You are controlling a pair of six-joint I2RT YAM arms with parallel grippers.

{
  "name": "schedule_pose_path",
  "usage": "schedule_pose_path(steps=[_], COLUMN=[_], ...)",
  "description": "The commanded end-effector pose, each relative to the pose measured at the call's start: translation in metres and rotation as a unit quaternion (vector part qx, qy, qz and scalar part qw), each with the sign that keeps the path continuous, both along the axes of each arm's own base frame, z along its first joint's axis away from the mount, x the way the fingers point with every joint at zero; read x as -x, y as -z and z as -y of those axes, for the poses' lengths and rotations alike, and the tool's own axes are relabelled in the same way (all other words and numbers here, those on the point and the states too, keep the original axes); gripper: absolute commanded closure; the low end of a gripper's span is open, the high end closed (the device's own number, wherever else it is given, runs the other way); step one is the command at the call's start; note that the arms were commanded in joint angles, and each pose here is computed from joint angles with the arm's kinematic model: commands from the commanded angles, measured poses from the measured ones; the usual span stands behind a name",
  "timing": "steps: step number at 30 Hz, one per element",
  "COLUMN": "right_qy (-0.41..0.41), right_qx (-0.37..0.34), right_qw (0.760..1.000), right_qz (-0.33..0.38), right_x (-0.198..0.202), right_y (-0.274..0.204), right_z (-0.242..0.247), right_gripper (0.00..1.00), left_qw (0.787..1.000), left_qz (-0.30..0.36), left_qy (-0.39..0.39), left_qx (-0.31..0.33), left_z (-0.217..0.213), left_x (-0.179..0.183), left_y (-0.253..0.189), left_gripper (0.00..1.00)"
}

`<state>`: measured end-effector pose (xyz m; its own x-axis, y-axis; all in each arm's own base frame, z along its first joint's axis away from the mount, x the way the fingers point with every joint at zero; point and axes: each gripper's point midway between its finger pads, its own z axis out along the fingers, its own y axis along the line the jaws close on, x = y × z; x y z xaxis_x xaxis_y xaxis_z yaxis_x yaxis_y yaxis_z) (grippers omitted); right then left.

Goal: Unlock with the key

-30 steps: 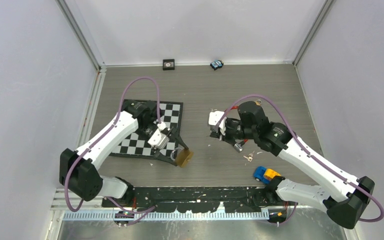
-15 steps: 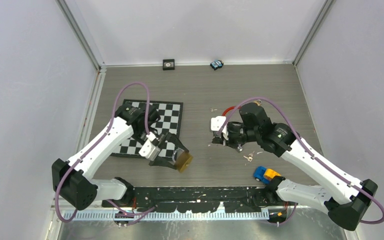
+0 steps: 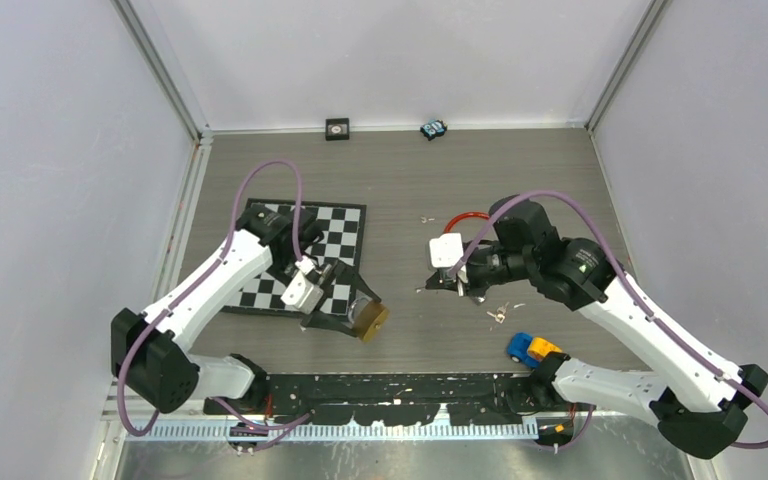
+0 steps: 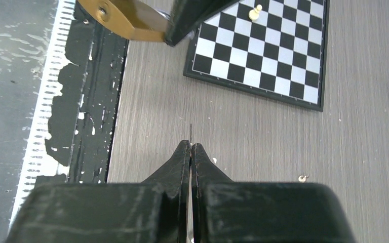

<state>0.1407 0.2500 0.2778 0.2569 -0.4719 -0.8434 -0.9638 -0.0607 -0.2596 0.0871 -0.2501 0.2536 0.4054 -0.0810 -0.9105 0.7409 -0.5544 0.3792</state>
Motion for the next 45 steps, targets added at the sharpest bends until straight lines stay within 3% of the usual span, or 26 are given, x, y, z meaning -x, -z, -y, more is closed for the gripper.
schedule_pose_path(steps=[1,20,29,45], right_qy=[-0.041,-0.109,-0.151,-0.146], right_qx=[-0.005,0.049,0.087,0.151], right_qw=[0.999,0.993,0.983,0.968], right_qz=[0.008,0.022,0.065,0.141], right_x=[0.014,0.03,0.043,0.034], right_y=[-0.019,-0.042,-0.041,-0.019], right_z=[-0.006,-0.041,-0.06,-0.077], right_gripper=[0.99,0.99,0.99,0.99], left_qw=[0.996,0.981,0.975,0.965], left_qz=[-0.081,-0.185,-0.208,-0.254], left_qy=[-0.021,-0.052,-0.067,-0.065], left_qx=[0.043,0.036,0.042,0.028], left_z=[0.0,0.009,0.01,0.01], left_x=[0.009,-0.017,-0.033,-0.037], left_y=[-0.028,-0.018,-0.017,-0.021], left_gripper=[1.0,1.0,1.0,1.0])
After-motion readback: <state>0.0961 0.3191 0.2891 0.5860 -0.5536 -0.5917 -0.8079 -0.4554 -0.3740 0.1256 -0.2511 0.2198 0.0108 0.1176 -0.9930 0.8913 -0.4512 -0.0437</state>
